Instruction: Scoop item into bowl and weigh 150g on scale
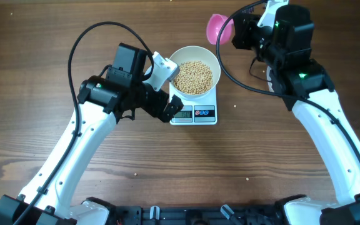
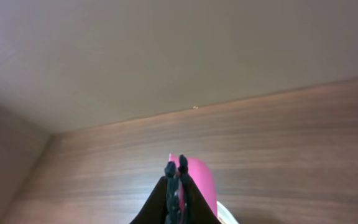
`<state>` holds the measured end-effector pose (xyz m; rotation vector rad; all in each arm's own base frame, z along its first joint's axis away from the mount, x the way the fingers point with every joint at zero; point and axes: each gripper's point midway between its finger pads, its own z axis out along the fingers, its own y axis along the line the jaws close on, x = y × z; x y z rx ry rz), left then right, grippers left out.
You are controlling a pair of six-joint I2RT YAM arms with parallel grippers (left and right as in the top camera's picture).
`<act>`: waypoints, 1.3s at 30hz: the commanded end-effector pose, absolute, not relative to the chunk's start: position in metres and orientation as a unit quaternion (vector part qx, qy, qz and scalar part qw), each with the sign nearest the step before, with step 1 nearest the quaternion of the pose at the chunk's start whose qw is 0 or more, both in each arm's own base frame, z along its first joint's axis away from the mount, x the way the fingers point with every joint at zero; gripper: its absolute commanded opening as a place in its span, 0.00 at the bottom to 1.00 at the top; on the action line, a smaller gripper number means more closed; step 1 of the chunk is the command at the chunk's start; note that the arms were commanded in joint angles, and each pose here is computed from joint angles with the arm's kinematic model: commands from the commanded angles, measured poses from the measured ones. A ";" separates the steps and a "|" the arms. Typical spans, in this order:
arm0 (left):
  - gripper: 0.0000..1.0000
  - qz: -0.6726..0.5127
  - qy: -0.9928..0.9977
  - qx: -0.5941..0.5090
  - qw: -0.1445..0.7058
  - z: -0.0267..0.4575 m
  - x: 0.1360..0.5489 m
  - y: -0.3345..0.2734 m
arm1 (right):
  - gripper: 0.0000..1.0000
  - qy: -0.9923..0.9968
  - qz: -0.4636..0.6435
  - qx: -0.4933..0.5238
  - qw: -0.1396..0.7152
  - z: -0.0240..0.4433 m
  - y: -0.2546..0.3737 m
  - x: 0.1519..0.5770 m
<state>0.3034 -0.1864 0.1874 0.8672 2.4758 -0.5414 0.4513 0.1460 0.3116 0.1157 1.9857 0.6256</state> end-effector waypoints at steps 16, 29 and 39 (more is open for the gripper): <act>1.00 -0.199 0.894 0.324 0.238 0.193 0.304 -0.189 | 0.04 0.702 0.101 0.561 0.426 0.234 -0.061 0.274; 1.00 -0.199 0.894 0.324 0.238 0.193 0.304 -0.189 | 0.04 0.730 0.233 0.514 0.386 0.151 -0.078 0.415; 1.00 -0.199 0.894 0.324 0.238 0.193 0.304 -0.189 | 0.04 0.754 0.206 0.535 0.322 0.116 -0.074 0.397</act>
